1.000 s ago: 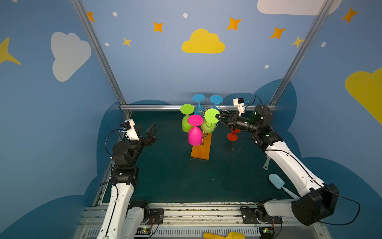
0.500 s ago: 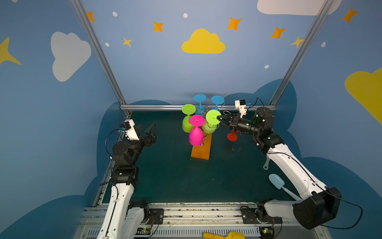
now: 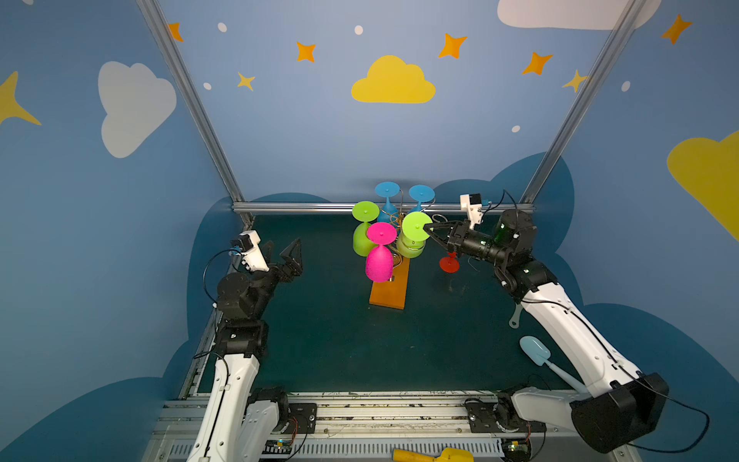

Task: Take the wine glass off the wine glass rack
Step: Pick up the wine glass from the wine glass rack.

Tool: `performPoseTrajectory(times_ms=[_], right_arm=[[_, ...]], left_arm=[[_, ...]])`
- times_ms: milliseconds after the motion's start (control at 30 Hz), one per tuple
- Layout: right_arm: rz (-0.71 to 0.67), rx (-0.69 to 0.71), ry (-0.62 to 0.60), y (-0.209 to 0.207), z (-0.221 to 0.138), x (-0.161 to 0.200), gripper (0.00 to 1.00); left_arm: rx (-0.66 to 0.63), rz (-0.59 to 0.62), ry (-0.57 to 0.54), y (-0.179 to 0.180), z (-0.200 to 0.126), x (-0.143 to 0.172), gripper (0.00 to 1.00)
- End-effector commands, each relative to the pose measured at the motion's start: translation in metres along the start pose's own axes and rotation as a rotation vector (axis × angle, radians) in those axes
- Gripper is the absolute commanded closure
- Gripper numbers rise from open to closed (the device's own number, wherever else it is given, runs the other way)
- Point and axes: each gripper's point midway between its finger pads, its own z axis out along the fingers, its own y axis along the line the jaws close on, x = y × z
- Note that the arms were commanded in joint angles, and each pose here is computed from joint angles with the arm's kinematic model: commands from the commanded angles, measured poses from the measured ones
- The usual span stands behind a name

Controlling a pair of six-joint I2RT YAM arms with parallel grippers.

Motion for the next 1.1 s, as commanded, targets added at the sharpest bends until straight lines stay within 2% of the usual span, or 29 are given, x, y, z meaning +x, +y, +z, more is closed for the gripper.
performPoseTrajectory(times_ms=[0,600,867,1067], right_arm=[[0.050,0.088,-0.036,-0.028,-0.002,-0.001,1.00],[0.074,0.125,-0.080,-0.041,-0.014,0.001,1.00],[0.005,0.136,-0.123,-0.028,-0.040,0.005,1.00],[-0.050,0.203,-0.153,-0.030,-0.066,0.013,1.00]], left_arm=[[0.017,0.001,-0.019,-0.003,-0.001,-0.004,0.10],[0.018,0.005,-0.025,-0.004,-0.003,-0.006,0.10],[0.019,0.007,-0.028,-0.004,-0.003,-0.007,0.10],[0.023,0.011,-0.038,-0.006,-0.006,-0.010,0.10]])
